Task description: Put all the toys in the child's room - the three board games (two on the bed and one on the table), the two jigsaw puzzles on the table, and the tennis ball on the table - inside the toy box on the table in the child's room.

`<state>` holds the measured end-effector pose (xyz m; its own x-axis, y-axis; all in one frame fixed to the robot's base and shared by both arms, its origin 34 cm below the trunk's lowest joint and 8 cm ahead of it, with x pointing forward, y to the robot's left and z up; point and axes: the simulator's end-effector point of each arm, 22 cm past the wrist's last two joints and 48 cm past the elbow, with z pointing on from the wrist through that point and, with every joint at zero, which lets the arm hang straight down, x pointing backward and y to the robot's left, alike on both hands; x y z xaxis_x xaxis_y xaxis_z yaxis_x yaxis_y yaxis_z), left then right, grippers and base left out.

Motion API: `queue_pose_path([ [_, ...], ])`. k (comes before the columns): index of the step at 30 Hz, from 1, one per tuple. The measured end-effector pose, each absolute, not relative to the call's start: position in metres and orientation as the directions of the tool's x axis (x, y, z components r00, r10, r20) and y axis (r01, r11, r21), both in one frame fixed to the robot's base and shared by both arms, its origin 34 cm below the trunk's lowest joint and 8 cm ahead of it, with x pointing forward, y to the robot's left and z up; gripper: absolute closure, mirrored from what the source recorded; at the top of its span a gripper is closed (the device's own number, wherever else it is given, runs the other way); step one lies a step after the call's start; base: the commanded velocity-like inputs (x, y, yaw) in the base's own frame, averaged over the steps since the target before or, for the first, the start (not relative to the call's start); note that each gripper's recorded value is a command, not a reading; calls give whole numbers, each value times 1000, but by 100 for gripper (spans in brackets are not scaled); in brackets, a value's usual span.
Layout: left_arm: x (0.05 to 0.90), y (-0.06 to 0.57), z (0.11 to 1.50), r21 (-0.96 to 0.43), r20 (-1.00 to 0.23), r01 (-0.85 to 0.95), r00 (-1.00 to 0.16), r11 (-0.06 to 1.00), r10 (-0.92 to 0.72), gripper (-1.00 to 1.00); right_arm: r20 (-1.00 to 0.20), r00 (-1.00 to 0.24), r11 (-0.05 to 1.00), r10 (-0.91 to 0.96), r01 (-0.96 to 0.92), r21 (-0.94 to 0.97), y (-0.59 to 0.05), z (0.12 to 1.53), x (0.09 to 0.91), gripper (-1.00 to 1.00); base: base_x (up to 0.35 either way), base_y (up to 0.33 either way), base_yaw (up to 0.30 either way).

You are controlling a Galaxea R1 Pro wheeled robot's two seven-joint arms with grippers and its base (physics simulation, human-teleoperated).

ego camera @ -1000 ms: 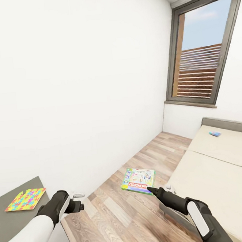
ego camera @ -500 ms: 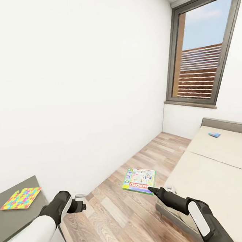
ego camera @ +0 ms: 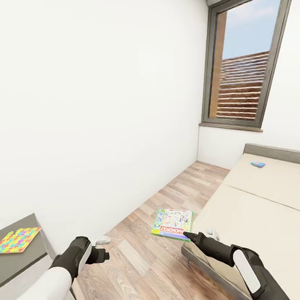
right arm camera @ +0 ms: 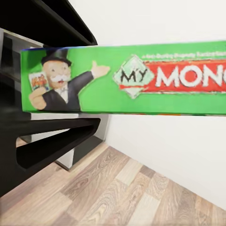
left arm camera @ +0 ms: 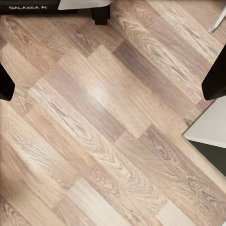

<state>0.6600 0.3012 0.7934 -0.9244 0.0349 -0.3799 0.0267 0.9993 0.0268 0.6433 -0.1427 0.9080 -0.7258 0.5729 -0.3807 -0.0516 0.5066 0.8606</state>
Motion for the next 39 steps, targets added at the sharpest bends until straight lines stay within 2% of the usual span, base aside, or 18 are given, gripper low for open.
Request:
queue_pose_path([
  [32,651,301,790,22,-351,24,-936,999,30,-100,-360,-736,512,574,-20,859,-144,903,638,100,-1,-2,0],
  [39,658,301,792,24,-382,28,-924,999,35,-100,-363,-737,521,570,-17,853,-145,901,638,100,0,0,198],
])
